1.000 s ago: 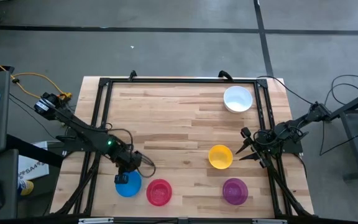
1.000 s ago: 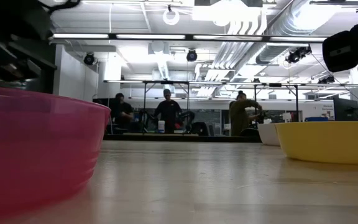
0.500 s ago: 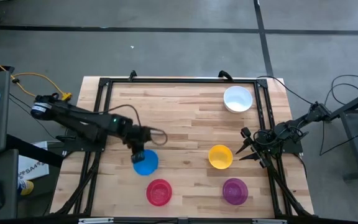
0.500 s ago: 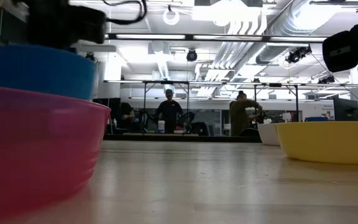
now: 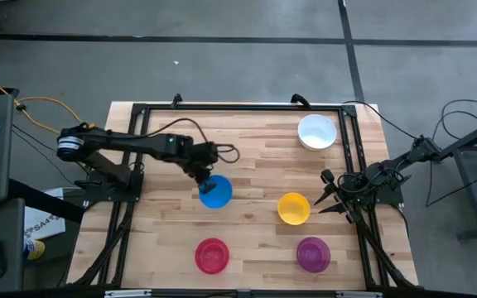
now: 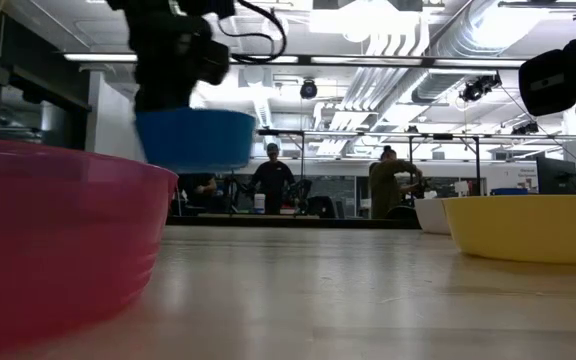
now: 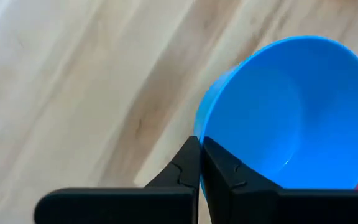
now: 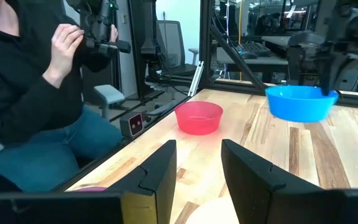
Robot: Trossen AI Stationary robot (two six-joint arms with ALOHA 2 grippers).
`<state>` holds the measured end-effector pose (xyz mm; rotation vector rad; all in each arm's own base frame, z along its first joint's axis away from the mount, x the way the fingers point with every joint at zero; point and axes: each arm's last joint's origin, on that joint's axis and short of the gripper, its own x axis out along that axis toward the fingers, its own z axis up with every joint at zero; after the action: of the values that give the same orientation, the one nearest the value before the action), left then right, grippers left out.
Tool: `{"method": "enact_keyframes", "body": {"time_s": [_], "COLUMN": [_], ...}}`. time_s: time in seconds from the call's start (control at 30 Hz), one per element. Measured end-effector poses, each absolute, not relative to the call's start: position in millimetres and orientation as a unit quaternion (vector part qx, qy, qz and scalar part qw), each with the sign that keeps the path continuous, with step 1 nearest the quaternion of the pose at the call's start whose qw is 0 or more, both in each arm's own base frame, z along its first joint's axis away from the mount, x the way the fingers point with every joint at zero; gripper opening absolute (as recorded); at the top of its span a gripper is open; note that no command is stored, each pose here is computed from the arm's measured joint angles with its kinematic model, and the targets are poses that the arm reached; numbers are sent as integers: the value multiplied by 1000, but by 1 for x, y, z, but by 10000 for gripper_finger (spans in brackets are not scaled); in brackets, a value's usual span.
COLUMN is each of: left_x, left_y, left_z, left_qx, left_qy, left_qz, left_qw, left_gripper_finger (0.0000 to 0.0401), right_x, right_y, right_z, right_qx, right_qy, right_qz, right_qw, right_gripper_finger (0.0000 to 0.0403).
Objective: Nest bowls inside each other
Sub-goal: Stack the blue bowl on top of the white bowl
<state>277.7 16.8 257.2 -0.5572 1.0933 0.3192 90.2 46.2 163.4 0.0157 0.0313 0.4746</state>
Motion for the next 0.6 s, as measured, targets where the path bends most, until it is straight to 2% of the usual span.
{"method": "enact_keyframes", "body": {"time_s": [0.3, 0.6], "left_x": [330, 364], "left_y": [35, 51], "left_z": [266, 274], "left_qx": [-268, -273], "left_qy": [467, 484], "left_qz": [171, 198], "left_qw": [825, 808], "left_gripper_finger": [0, 0], "right_x": [90, 90], "right_y": [46, 46], "right_z": [163, 163], "right_qx": [8, 8], "right_qy": [15, 16], "right_qz": [235, 235], "right_qw": [972, 972], "right_gripper_finger": [121, 121]}}
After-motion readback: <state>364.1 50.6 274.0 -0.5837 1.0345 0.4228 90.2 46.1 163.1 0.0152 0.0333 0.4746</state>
